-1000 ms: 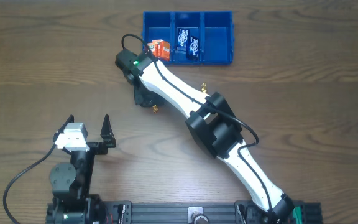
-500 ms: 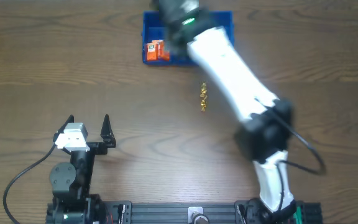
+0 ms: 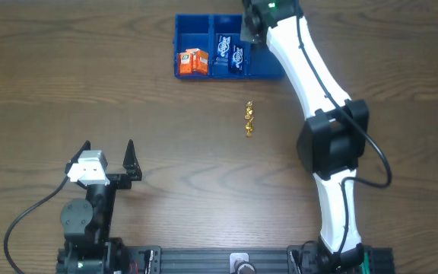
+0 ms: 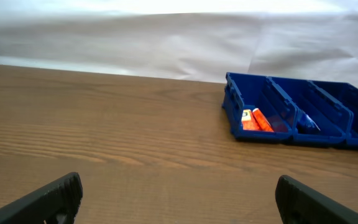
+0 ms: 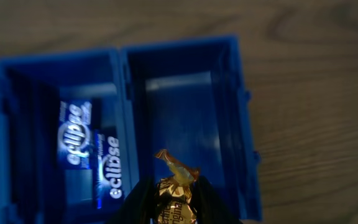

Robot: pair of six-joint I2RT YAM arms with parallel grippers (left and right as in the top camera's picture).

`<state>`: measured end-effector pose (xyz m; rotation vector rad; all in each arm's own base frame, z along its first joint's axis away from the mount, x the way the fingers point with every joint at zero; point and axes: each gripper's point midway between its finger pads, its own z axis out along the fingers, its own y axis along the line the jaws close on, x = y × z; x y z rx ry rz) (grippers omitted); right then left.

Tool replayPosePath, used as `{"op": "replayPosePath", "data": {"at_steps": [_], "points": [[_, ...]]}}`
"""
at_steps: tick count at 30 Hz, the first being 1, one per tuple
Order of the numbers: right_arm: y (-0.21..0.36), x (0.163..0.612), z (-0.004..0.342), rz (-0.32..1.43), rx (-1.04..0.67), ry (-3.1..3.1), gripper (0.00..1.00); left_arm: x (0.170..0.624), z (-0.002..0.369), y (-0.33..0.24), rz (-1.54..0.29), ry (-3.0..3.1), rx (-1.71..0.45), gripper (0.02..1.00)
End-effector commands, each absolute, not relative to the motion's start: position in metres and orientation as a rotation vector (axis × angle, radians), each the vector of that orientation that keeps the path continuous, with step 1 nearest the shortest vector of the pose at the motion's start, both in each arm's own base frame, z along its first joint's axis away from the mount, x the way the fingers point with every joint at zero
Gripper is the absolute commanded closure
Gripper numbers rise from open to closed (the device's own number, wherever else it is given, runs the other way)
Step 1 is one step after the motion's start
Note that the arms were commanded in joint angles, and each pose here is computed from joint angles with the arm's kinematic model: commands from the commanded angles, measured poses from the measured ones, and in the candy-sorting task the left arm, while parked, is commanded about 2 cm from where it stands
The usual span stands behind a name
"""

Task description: Sort Candies Into Trays

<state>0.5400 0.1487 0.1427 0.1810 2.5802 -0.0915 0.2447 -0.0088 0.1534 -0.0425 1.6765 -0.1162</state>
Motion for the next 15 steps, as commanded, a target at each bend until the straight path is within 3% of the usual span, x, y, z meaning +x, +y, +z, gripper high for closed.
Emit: {"op": "replayPosePath", "data": {"at_steps": [1, 9, 12, 13, 14, 15], "points": [[0.1417, 0.5451, 0.1290, -0.107, 0.177, 2.596, 0.825, 0.2437, 0.1369, -0.0108, -0.137, 1.727, -0.045, 0.023], [0.1402, 0.5445, 0.1283, -0.110, 0.179, 2.601, 0.816, 0.2437, 0.1369, -0.0108, -0.137, 1.727, -0.045, 0.020], [0.1401, 0.5445, 0.1285, -0.111, 0.179, 2.600, 0.724, 0.2437, 0.1368, -0.0109, -0.138, 1.727, -0.045, 0.020], [0.1402, 0.5445, 0.1285, -0.110, 0.179, 2.600, 0.592, 0.2437, 0.1368, -0.0108, -0.137, 1.727, -0.045, 0.023], [0.1402, 0.5447, 0.1284, -0.111, 0.180, 2.600, 0.329, 0.2437, 0.1369, -0.0109, -0.138, 1.727, -0.045, 0.023], [0.1402, 0.5448, 0.1285, -0.110, 0.180, 2.599, 0.003, 0.2437, 0.1369, -0.0109, -0.138, 1.727, -0.045, 0.020]]}}
